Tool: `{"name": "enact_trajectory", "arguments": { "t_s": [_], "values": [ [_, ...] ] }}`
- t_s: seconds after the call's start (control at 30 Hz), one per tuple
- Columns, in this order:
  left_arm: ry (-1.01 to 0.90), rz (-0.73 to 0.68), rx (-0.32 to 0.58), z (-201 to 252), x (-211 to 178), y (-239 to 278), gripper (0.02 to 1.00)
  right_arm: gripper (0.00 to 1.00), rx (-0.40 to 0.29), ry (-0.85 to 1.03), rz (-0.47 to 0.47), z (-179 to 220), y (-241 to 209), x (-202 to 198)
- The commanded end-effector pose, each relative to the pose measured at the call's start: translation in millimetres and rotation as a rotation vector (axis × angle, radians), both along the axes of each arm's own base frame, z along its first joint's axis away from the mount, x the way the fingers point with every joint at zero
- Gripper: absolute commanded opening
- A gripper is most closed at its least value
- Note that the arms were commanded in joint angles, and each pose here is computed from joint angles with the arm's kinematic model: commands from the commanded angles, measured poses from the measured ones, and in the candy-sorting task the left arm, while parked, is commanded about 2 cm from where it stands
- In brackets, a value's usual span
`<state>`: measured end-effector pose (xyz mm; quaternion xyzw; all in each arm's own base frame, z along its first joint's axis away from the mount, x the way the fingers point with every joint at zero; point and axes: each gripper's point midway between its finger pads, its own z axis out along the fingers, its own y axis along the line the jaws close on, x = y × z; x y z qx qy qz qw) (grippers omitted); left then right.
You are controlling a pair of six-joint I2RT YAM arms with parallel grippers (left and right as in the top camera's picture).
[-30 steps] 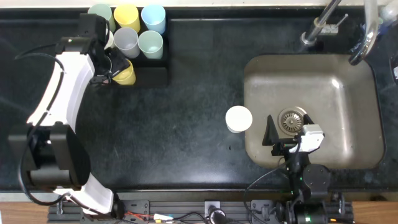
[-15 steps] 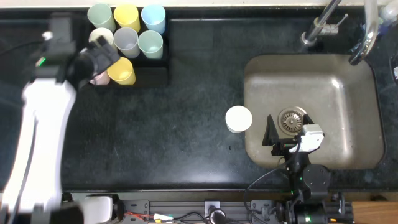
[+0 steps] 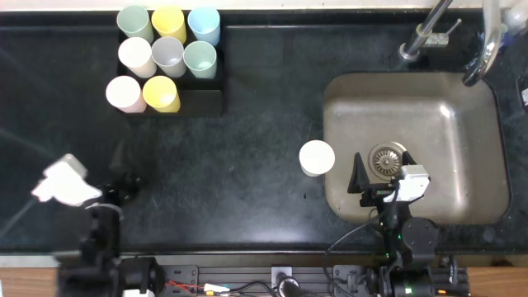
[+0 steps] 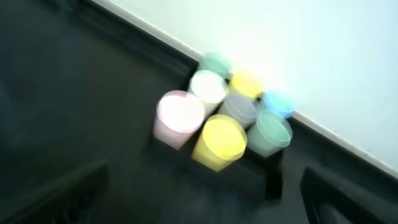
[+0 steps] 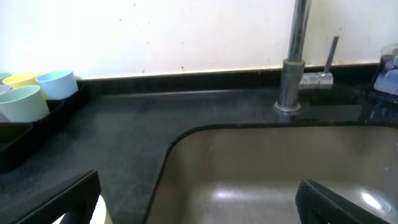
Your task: Store Cups
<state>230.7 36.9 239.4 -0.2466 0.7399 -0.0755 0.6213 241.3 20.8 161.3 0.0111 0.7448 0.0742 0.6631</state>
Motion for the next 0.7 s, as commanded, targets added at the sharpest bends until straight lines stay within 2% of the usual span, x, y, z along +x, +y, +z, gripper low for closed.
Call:
{"name": "enact_trajectory", "arguments": {
  "t_s": [0.03, 0.1, 0.17, 0.33, 0.5, 0.57, 0.7],
  "values": [
    [-0.224, -0.072, 0.084, -2.4, 16.9, -10.7, 1.000, 0.996, 0.001, -0.019, -0.002, 5.8, -0.2, -0.4],
    [-0.296, -0.074, 0.147, 0.3, 19.4, -10.9, 1.000, 0.998, 0.000, -0.019, -0.002, 5.8, -0.2, -0.4],
    [-0.292, -0.078, 0.227, -9.3, 20.1, -11.0, 1.000, 0.996, 0.000, -0.019, -0.002, 5.8, -0.2, -0.4],
    [-0.173, -0.139, 0.306, -47.0, 19.5, -17.8, 1.000, 0.998, 0.001, -0.019, -0.002, 5.8, -0.2, -0.4],
    [-0.041, -0.277, 0.546, -76.7, 13.7, -32.0, 1.000, 0.998, 0.001, -0.019, -0.002, 5.8, -0.2, -0.4],
    [0.000, -0.293, 0.577, -86.7, 9.6, -32.0, 1.000, 0.998, 0.000, -0.019, -0.002, 5.8, -0.2, -0.4],
    [0.005, -0.303, 0.576, -88.7, 8.3, -33.4, 0.998, 0.998, 0.000, -0.019, -0.002, 5.8, -0.2, -0.4]
  ]
}}
